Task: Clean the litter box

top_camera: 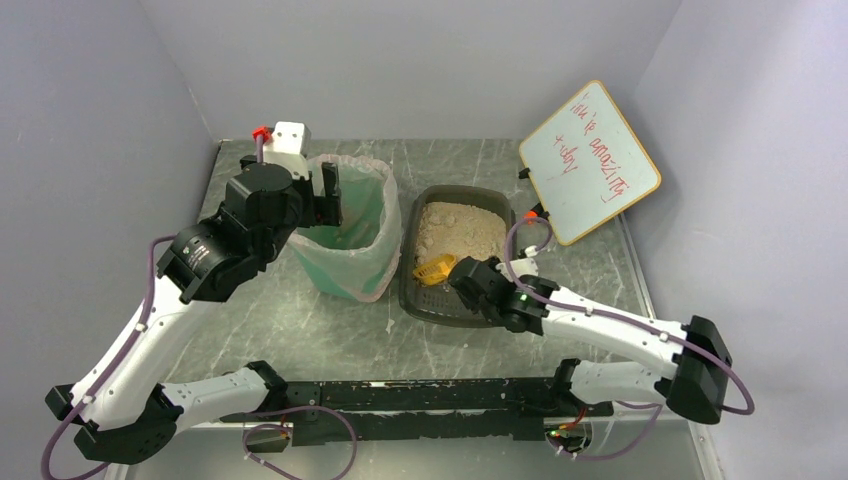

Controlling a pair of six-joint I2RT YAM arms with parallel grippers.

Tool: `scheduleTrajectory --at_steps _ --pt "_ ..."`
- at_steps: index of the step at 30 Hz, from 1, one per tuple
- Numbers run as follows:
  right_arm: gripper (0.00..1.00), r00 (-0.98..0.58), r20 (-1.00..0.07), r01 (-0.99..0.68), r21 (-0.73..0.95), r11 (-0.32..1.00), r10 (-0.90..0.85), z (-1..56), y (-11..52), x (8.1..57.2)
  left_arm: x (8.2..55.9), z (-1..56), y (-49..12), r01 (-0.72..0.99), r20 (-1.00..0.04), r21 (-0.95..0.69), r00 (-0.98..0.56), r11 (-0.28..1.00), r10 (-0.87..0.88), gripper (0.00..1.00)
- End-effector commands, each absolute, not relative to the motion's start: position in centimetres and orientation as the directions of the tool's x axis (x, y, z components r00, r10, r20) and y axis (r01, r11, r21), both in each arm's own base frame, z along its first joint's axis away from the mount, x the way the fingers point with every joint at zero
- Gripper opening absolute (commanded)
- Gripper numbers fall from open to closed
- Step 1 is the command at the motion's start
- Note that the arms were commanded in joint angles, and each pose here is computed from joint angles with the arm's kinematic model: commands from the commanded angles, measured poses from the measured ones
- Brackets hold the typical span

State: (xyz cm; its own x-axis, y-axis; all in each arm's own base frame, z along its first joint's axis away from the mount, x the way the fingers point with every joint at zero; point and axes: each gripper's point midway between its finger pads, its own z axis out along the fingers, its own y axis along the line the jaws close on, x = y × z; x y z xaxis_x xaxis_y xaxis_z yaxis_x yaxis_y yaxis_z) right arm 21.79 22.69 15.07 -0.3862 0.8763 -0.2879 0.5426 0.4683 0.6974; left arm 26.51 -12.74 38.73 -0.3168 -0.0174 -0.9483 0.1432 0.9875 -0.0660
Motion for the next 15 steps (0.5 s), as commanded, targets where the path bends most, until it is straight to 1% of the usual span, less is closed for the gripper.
scheduleTrajectory --at_steps 1,4,7,9,15 --pt "0.0 -0.317 -0.207 0.581 0.729 0.362 0.925 14.4 23.9 22.9 26.4 40.0 -12.4 0.147 -0.96 -0.062 -0.278 0.987 -0.019 0.97" --pt "0.0 -0.266 -0.212 0.617 0.712 0.335 0.94 12.9 23.5 23.2 26.5 39.9 -12.6 0.151 -0.96 -0.058 -0.28 0.987 -0.014 0.97" --pt "0.0 -0.205 -0.252 0.633 0.703 0.324 0.946 11.9 22.9 24.0 26.6 39.8 -12.9 0.164 -0.959 -0.062 -0.283 0.985 -0.013 0.97" --pt "0.0 -0.156 -0.26 0.644 0.704 0.298 0.953 11.3 22.5 24.5 26.6 39.8 -13.1 0.171 -0.958 -0.064 -0.286 0.983 -0.013 0.97" --pt "0.0 -0.017 -0.218 0.64 0.747 0.178 0.976 10.0 20.8 25.9 26.6 39.8 -13.5 0.189 -0.956 -0.061 -0.293 0.98 -0.003 0.96"
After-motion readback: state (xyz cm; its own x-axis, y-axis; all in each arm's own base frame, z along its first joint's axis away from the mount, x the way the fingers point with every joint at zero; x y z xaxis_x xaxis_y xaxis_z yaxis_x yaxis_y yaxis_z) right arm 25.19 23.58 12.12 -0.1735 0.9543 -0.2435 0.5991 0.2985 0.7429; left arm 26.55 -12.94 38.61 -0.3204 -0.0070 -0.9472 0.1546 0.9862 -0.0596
